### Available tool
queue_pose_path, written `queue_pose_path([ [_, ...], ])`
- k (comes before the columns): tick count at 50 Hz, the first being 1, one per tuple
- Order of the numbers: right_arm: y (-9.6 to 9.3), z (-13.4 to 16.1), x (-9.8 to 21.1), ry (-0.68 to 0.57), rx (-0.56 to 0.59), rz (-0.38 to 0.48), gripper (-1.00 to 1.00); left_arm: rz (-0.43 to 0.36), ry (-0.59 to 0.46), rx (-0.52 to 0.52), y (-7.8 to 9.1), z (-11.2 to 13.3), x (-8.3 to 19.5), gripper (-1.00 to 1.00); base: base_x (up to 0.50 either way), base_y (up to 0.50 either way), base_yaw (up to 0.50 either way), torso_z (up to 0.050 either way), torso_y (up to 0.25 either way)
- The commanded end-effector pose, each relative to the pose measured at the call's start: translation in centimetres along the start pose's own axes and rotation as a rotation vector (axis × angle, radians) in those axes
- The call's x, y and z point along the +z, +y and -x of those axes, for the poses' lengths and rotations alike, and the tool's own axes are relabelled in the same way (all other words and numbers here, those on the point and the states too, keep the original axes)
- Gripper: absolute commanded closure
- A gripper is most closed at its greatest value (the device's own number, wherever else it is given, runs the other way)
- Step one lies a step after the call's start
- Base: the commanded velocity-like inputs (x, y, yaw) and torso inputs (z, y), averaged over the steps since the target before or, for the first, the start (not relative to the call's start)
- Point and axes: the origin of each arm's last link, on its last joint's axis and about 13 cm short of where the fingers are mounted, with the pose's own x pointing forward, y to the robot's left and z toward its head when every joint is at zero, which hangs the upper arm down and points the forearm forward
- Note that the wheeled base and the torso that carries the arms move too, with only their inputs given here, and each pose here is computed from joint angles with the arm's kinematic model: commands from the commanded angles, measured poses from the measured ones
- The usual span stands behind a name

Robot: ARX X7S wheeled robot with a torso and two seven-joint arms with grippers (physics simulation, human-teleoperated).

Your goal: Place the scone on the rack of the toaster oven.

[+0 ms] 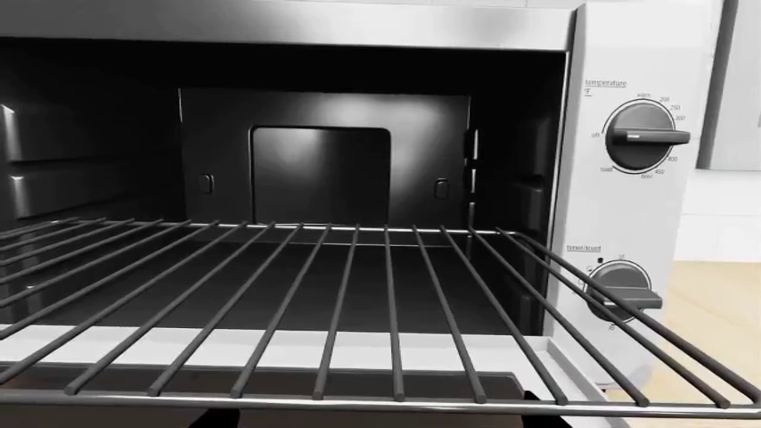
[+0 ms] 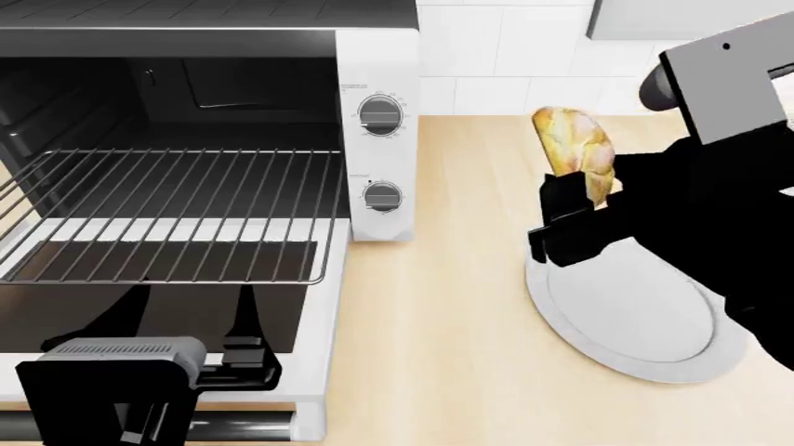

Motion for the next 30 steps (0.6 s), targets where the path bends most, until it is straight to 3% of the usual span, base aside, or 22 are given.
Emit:
queue_pose_path([
  [1, 2.3, 1.2, 1.2, -0.015, 0.063, 0.107, 1.0, -0.022, 0.098, 0.012, 0.3, 1.0, -1.4, -1.0, 0.0, 0.0, 0.0, 0.0, 0.0],
  [5, 3.3, 2.2, 2.4, -0.021, 0.097, 0.138, 1.0, -0.019, 0.098, 0.011, 0.3, 1.1, -1.4, -1.0, 0.0, 0.0, 0.0, 0.0, 0.0],
  [13, 6.1, -1.0, 6.0, -0.03, 0.152, 0.189, 1.0, -0.016, 0.099, 0.014, 0.4, 1.0, -1.4, -1.0, 0.0, 0.0, 0.0, 0.0, 0.0],
  [30, 7.6, -2.6, 8.4, -0.072, 0.204, 0.239, 1.0, -0.018, 0.106, 0.009, 0.4, 1.0, -1.6, -1.0, 0.0, 0.0, 0.0, 0.0, 0.0],
])
